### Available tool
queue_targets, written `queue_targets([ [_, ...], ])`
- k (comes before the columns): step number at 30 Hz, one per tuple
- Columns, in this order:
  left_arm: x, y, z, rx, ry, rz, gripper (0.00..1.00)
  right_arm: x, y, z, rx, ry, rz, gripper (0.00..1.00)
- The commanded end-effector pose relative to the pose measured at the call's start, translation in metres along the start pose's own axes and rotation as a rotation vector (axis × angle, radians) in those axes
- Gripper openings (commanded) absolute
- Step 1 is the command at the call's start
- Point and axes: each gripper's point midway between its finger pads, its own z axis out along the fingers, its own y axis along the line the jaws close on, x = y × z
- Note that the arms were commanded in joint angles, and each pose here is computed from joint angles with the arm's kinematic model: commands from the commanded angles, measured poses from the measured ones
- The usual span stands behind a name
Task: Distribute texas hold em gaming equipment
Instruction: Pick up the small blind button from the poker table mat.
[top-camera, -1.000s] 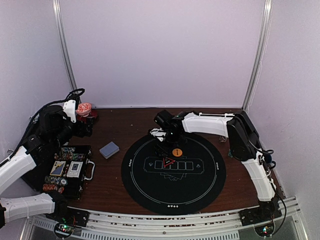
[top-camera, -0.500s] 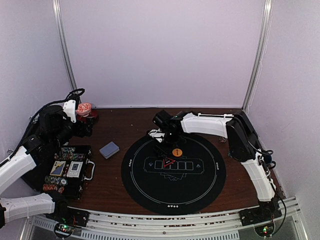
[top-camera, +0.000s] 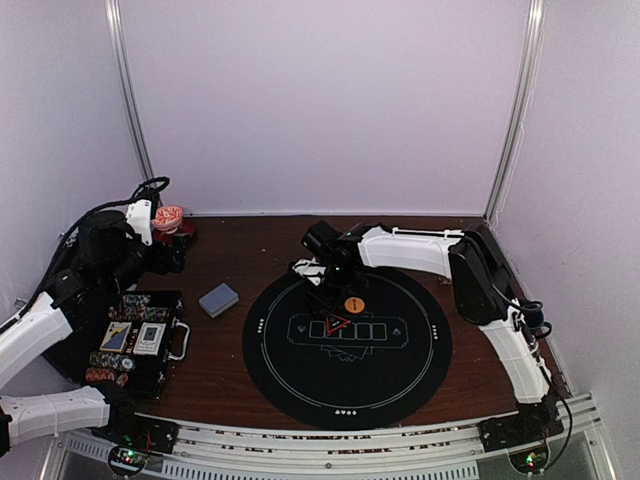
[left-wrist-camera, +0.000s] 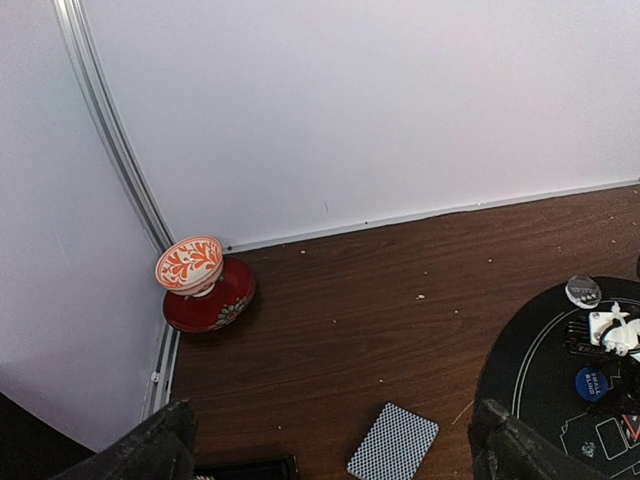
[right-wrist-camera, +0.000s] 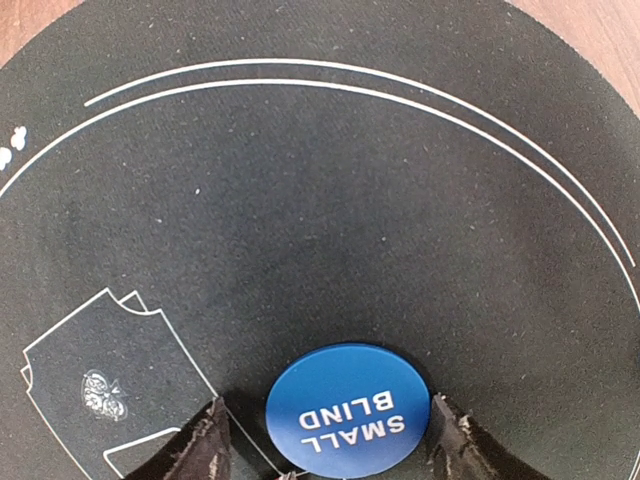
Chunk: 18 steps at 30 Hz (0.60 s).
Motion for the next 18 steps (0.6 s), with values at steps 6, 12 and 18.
queue_targets([
  [6, -0.0229, -0.0001, -0.0055, 0.011, -0.071, -0.021, 0.98, 0.0112, 0.0047, 0.0187, 0.008, 0.046, -0.011, 0.56],
  [12, -0.0228, 0.0002, -0.0056, 0.01, -0.071, -0.023, 0.98, 0.0108, 0.0028, 0.0184, 0.018, 0.043, -0.013, 0.51],
  [18, -0.0229, -0.0003, -0.0055, 0.012, -0.071, -0.023, 0.98, 0.0063, 0.0035, 0.0141, 0.015, 0.026, -0.01, 0.46],
])
